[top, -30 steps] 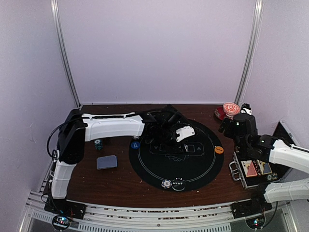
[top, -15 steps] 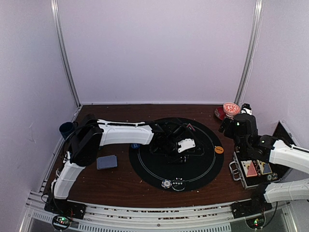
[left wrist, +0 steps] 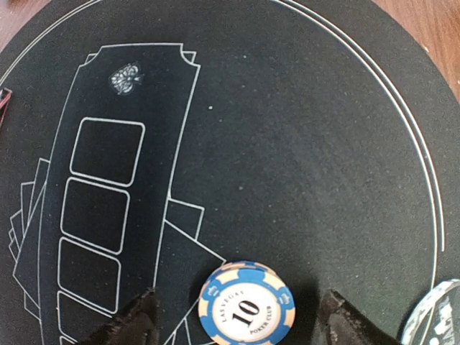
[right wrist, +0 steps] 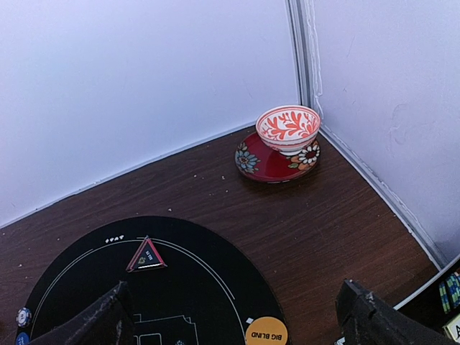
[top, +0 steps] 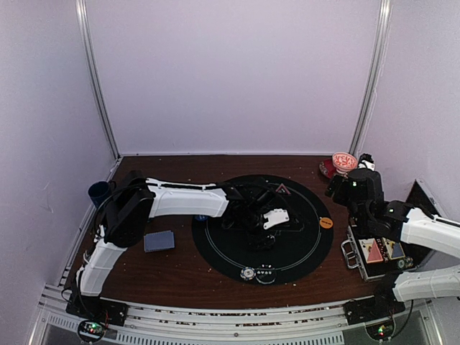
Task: Distribute texas hold em gaming equipment
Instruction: Place the poker chips pile on the poker table mat, then pick up the pile of poker chips from the poker table mat.
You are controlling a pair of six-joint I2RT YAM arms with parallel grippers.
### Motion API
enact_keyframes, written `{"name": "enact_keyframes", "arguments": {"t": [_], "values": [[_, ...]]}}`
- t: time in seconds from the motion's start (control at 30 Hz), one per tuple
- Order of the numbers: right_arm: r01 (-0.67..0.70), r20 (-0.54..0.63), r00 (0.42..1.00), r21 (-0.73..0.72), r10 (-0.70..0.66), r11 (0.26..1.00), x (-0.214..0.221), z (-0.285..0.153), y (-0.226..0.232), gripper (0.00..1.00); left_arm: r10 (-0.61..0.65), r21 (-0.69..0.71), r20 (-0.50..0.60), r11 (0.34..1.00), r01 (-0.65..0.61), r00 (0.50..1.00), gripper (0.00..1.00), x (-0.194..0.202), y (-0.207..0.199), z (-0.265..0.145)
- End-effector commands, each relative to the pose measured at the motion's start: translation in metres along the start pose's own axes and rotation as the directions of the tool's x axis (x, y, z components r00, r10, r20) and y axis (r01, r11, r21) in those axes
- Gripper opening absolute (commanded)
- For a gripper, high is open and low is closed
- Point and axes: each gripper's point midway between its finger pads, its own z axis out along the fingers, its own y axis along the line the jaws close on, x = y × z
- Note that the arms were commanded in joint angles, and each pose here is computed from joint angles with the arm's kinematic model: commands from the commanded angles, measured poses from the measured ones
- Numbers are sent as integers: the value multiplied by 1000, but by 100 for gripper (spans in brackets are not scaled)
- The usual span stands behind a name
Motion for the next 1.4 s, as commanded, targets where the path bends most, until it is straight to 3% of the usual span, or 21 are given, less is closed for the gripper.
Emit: {"name": "enact_keyframes", "arguments": {"t": [0.0,0.1,0.37,0.47,0.57,0.77,1.0,1.37], "values": [[9,-2,1000,3,-9,1000,3,2,-1,100,11,-43,39,999,-9,999,86,-13,7,-10],[20,-14,1000,-4,-20,1000,6,4,1,100,16,-86,82,996,-9,996,97,-32,15,-35],[92,-118,988,-90,-102,992,33,18,29,100,22,-260,220,965,37,975,98,-73,56,-136],[120,-185,971,-169,-151,978,50,22,51,100,-6,-320,257,943,91,966,98,-69,82,-174],[168,-232,947,-229,-221,959,70,20,77,100,-56,-376,288,912,166,956,98,-47,113,-212],[275,-310,869,-342,-385,898,120,11,131,100,-166,-467,344,824,322,924,98,42,163,-276],[343,-409,744,-445,-528,827,179,2,163,99,-249,-528,359,740,416,899,98,146,166,-310],[332,-474,646,-532,-598,779,219,-23,164,93,-268,-490,413,740,460,871,98,175,144,-295]]}}
